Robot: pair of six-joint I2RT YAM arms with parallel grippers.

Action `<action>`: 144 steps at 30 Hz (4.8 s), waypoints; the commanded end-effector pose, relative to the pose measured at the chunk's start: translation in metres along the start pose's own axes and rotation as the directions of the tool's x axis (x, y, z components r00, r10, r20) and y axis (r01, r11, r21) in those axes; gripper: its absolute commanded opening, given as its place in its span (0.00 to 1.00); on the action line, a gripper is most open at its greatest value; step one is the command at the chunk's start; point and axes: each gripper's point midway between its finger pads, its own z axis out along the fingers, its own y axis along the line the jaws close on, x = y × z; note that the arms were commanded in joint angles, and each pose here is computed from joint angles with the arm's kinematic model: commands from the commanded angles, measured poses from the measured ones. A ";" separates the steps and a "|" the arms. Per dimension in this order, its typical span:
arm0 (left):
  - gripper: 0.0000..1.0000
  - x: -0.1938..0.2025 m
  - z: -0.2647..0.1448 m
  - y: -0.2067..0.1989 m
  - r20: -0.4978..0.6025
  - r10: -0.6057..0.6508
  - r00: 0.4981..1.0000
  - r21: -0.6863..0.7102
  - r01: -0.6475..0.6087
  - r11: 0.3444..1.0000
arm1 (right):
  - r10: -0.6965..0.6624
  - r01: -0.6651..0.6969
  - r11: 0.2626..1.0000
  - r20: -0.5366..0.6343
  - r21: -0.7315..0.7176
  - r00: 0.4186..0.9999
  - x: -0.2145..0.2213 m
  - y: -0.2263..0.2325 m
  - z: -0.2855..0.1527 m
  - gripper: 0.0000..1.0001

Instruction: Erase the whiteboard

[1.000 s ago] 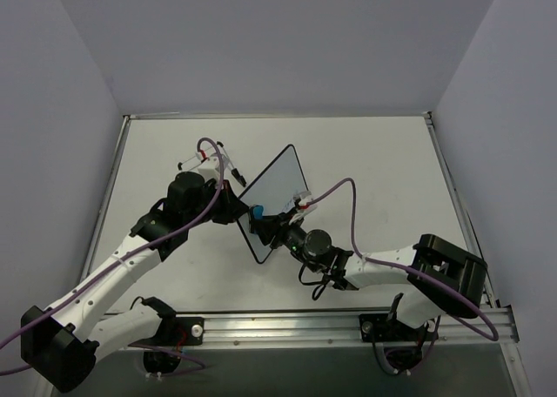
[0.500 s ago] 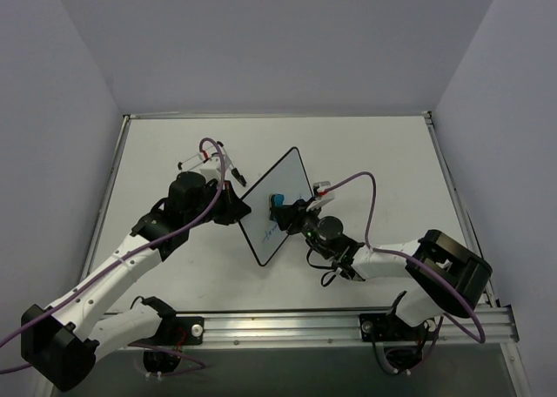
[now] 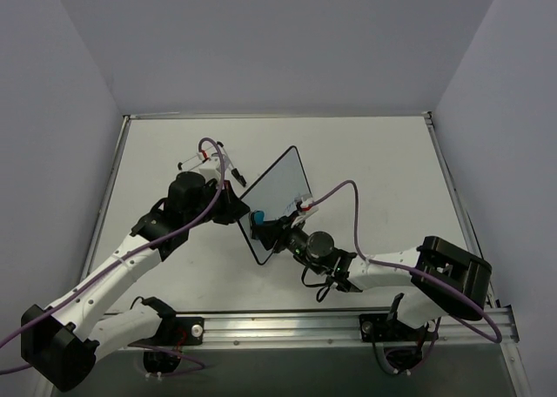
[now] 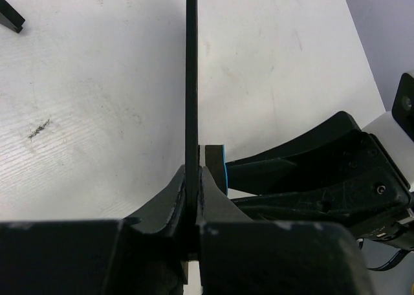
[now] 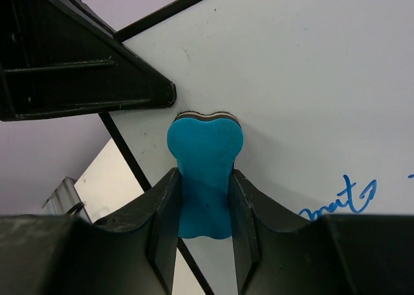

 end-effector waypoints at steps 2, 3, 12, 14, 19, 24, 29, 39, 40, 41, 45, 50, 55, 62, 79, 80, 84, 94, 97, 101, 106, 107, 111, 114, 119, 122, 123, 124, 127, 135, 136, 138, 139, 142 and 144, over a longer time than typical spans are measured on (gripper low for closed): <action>0.02 0.001 -0.002 -0.041 -0.043 -0.036 0.998 0.166 0.043 0.985 | 0.020 -0.023 0.999 -0.077 -0.041 0.997 0.023 0.008 -0.011 0.00; 0.02 0.001 -0.002 -0.040 -0.044 -0.036 0.998 0.165 0.043 0.985 | 0.020 -0.022 1.000 -0.084 -0.021 0.996 0.028 0.002 -0.014 0.00; 0.02 0.002 -0.004 -0.041 -0.039 -0.038 0.999 0.172 0.044 0.984 | 0.053 -0.043 0.994 -0.092 0.103 0.994 0.038 -0.054 -0.019 0.00; 0.02 0.003 -0.005 -0.041 -0.039 -0.041 0.998 0.171 0.047 0.984 | 0.073 -0.062 0.990 -0.083 0.125 0.994 0.038 -0.065 -0.020 0.00; 0.02 0.005 -0.005 -0.040 -0.039 -0.044 0.998 0.173 0.051 0.984 | 0.107 -0.095 0.977 -0.057 0.191 0.993 0.037 -0.094 -0.018 0.00; 0.02 0.007 -0.002 -0.039 -0.046 -0.052 0.998 0.178 0.059 0.982 | 0.132 -0.126 0.978 -0.025 0.164 0.991 0.026 -0.096 0.000 0.00; 0.02 0.010 -0.001 -0.040 -0.053 -0.051 0.997 0.184 0.060 0.981 | 0.113 -0.112 0.983 -0.002 0.146 0.994 0.008 -0.088 0.015 0.00; 0.02 0.009 0.000 -0.037 -0.049 -0.055 0.997 0.172 0.062 0.983 | 0.137 -0.136 0.991 0.046 -0.016 0.990 -0.005 -0.022 0.014 0.00; 0.02 0.009 0.001 -0.037 -0.049 -0.058 0.997 0.171 0.065 0.983 | 0.140 -0.138 0.990 0.039 -0.032 0.989 0.000 -0.011 0.011 0.00; 0.02 0.010 0.001 -0.037 -0.051 -0.062 0.997 0.172 0.070 0.983 | 0.152 -0.151 0.988 0.070 -0.015 0.986 -0.005 -0.009 0.010 0.00; 0.02 0.008 0.004 -0.037 -0.050 -0.074 0.996 0.171 0.082 0.982 | 0.242 -0.246 0.969 0.132 0.014 0.961 -0.008 -0.007 0.003 0.00; 0.02 0.008 0.005 -0.038 -0.053 -0.075 0.996 0.173 0.083 0.981 | 0.247 -0.256 0.966 0.154 0.039 0.957 -0.018 -0.004 0.009 0.00; 0.02 0.009 0.006 -0.039 -0.055 -0.079 0.995 0.179 0.088 0.980 | 0.215 -0.233 0.969 0.192 0.077 0.957 -0.034 -0.004 0.012 0.00; 0.02 0.010 0.005 -0.040 -0.055 -0.081 0.995 0.187 0.090 0.978 | 0.195 -0.228 0.964 0.223 0.136 0.955 -0.050 -0.037 0.019 0.00; 0.02 0.009 0.004 -0.038 -0.055 -0.064 0.996 0.178 0.073 0.981 | 0.263 -0.286 0.918 0.117 0.276 0.958 -0.015 -0.115 -0.007 0.00; 0.02 0.010 0.005 -0.038 -0.061 -0.065 0.996 0.178 0.075 0.981 | 0.259 -0.277 0.921 0.100 0.274 0.961 -0.013 -0.114 -0.007 0.00; 0.02 0.009 0.008 -0.041 -0.063 -0.065 0.996 0.191 0.076 0.979 | 0.232 -0.238 0.949 0.056 0.205 0.971 -0.012 -0.086 -0.005 0.00; 0.02 0.004 0.010 -0.044 -0.058 -0.070 0.996 0.202 0.080 0.976 | 0.193 -0.202 0.965 0.072 0.168 0.979 -0.020 -0.073 -0.011 0.00; 0.02 0.004 0.006 -0.046 -0.055 -0.068 0.996 0.204 0.078 0.976 | 0.210 -0.225 0.948 0.088 0.226 0.974 -0.014 -0.098 -0.023 0.00; 0.02 0.004 0.005 -0.044 -0.051 -0.066 0.996 0.194 0.075 0.978 | 0.231 -0.251 0.922 0.100 0.296 0.968 -0.007 -0.127 -0.040 0.00; 0.02 0.005 0.006 -0.043 -0.055 -0.067 0.996 0.195 0.077 0.978 | 0.215 -0.235 0.915 0.097 0.329 0.972 -0.004 -0.135 -0.045 0.00; 0.02 0.005 0.006 -0.043 -0.056 -0.068 0.996 0.194 0.078 0.978 | 0.210 -0.231 0.915 0.100 0.330 0.973 -0.006 -0.135 -0.045 0.00; 0.02 0.005 0.008 -0.043 -0.056 -0.068 0.996 0.194 0.078 0.978 | 0.182 -0.207 0.935 0.111 0.288 0.977 -0.021 -0.122 -0.036 0.00; 0.02 0.006 0.009 -0.043 -0.060 -0.068 0.996 0.197 0.079 0.977 | 0.167 -0.191 0.953 0.121 0.234 0.979 -0.036 -0.107 -0.025 0.00; 0.02 0.008 0.009 -0.043 -0.067 -0.067 0.995 0.203 0.080 0.976 | 0.151 -0.180 0.962 0.149 0.208 0.977 -0.059 -0.098 -0.010 0.00; 0.02 0.008 0.007 -0.043 -0.063 -0.067 0.996 0.202 0.079 0.976 | 0.146 -0.182 0.954 0.159 0.238 0.976 -0.064 -0.110 -0.005 0.00; 0.02 0.007 0.007 -0.043 -0.062 -0.067 0.996 0.201 0.079 0.976 | 0.153 -0.187 0.951 0.148 0.246 0.977 -0.060 -0.115 -0.004 0.00; 0.02 0.007 0.006 -0.043 -0.059 -0.065 0.996 0.201 0.076 0.977 | 0.157 -0.191 0.950 0.153 0.245 0.976 -0.062 -0.118 -0.003 0.00; 0.02 0.008 0.006 -0.043 -0.061 -0.066 0.996 0.200 0.077 0.977 | 0.193 -0.230 0.936 0.158 0.267 0.969 -0.060 -0.139 -0.007 0.00; 0.02 0.007 0.008 -0.042 -0.057 -0.062 0.996 0.195 0.072 0.978 | 0.270 -0.322 0.852 0.182 0.413 0.946 -0.048 -0.202 -0.039 0.00; 0.02 0.008 0.008 -0.042 -0.061 -0.062 0.996 0.199 0.073 0.977 | 0.268 -0.323 0.846 0.186 0.424 0.945 -0.049 -0.206 -0.041 0.00; 0.02 0.008 0.008 -0.042 -0.064 -0.062 0.996 0.200 0.074 0.977 | 0.274 -0.322 0.845 0.171 0.427 0.946 -0.049 -0.210 -0.042 0.00; 0.02 0.008 0.008 -0.043 -0.062 -0.061 0.996 0.202 0.073 0.977 | 0.270 -0.318 0.851 0.170 0.418 0.948 -0.053 -0.209 -0.039 0.00; 0.02 0.009 0.007 -0.043 -0.064 -0.060 0.996 0.201 0.072 0.977 | 0.267 -0.294 0.874 0.124 0.387 0.956 -0.052 -0.203 -0.030 0.00; 0.02 0.008 0.007 -0.042 -0.062 -0.061 0.996 0.197 0.072 0.978 | 0.271 -0.288 0.893 0.097 0.346 0.958 -0.049 -0.196 -0.024 0.00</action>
